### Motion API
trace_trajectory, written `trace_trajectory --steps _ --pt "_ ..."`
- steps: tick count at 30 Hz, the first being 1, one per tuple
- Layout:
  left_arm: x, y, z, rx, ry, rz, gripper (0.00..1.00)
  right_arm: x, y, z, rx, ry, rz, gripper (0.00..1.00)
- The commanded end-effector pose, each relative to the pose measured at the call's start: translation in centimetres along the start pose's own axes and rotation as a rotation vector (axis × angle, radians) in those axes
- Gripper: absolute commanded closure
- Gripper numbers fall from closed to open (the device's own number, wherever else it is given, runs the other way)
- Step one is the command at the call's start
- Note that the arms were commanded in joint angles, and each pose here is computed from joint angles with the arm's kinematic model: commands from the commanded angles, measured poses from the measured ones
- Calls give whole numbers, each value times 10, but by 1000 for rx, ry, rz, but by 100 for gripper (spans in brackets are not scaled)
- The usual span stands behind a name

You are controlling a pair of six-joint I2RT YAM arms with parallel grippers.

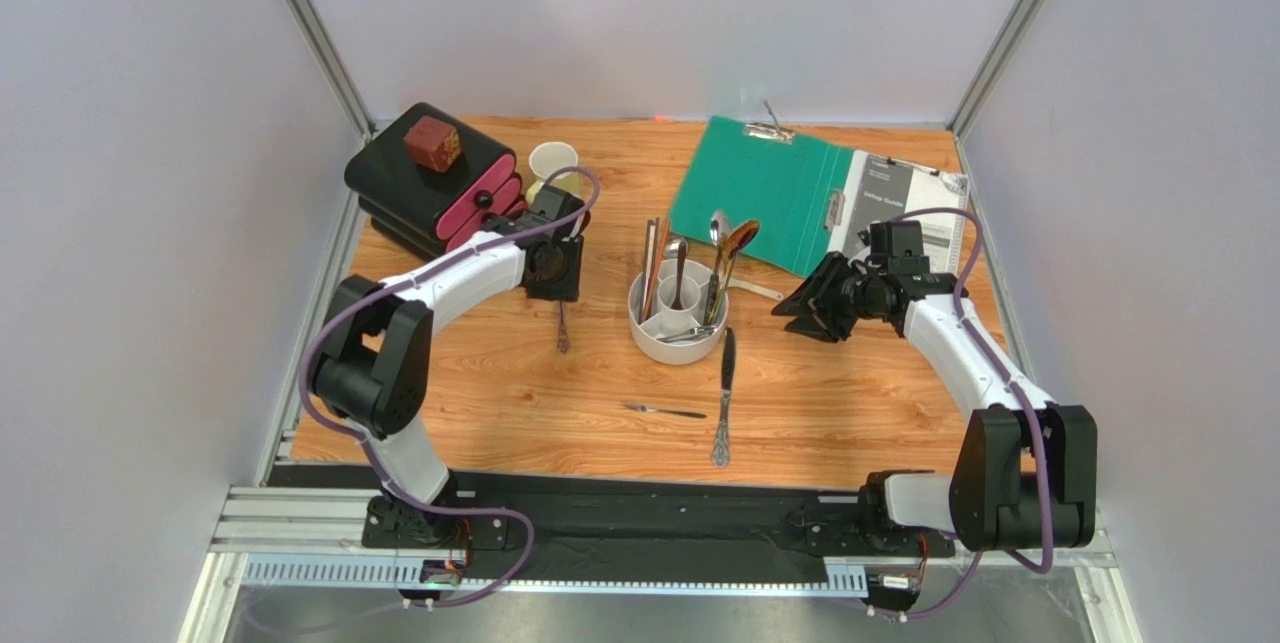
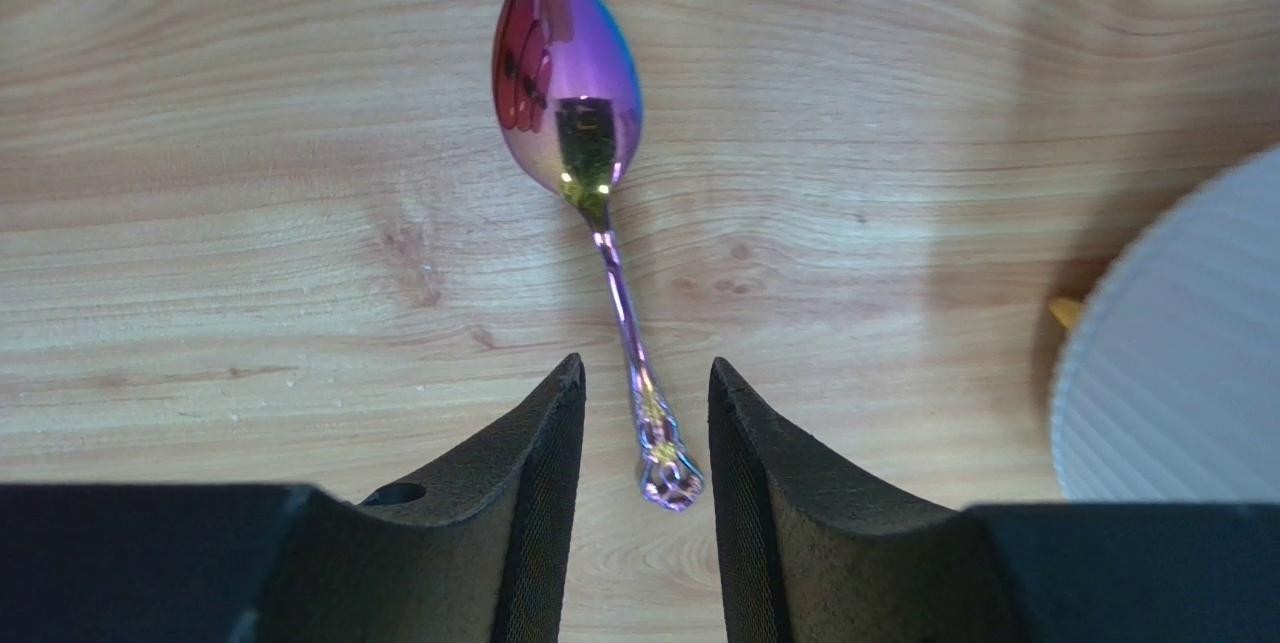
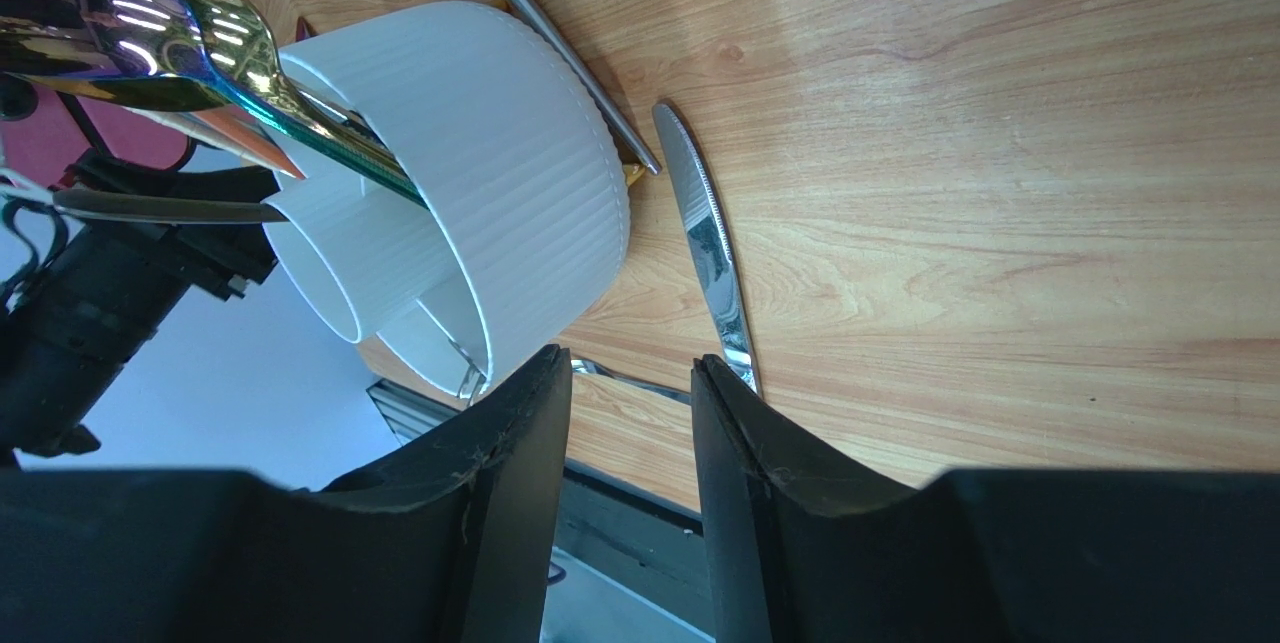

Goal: Sort the eating utensils into containers
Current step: Pick up the spoon from the center of the board.

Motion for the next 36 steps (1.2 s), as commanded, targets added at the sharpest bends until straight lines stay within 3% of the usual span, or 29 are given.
trace_trajectory --steps 1,18,19,21,22,25,30,36 --pt "12 -2 4 -8 4 23 58 -5 -11 16 -35 -37 -39 59" --pt "42 3 -4 6 46 131 59 -3 -13 15 -30 -30 -40 59" --pt "43 6 -5 8 48 144 61 -4 -13 16 -31 -34 -41 59" --pt "44 11 -7 5 64 165 74 -5 -13 18 -35 -38 -45 59" --pt "42 14 -6 -1 61 177 86 -6 -14 18 -34 -38 -48 59" --pt "33 26 -7 -10 82 197 100 -10 -13 21 -44 -44 -58 59" --pt "18 53 -2 -13 103 232 100 -21 -12 23 -62 -38 -80 59" --pt "-26 55 -7 -37 171 193 100 -48 -13 37 -102 -57 -151 59"
Point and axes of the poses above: each gripper's point midway between its finger pads, its own x axis out along the fingers, its own z axis along the line the jaws close on, y = z × x, the point moved 1 cm from there along -x, back along the fingers, and after that the axes turned 2 degrees about x, right-handed, at the moved point
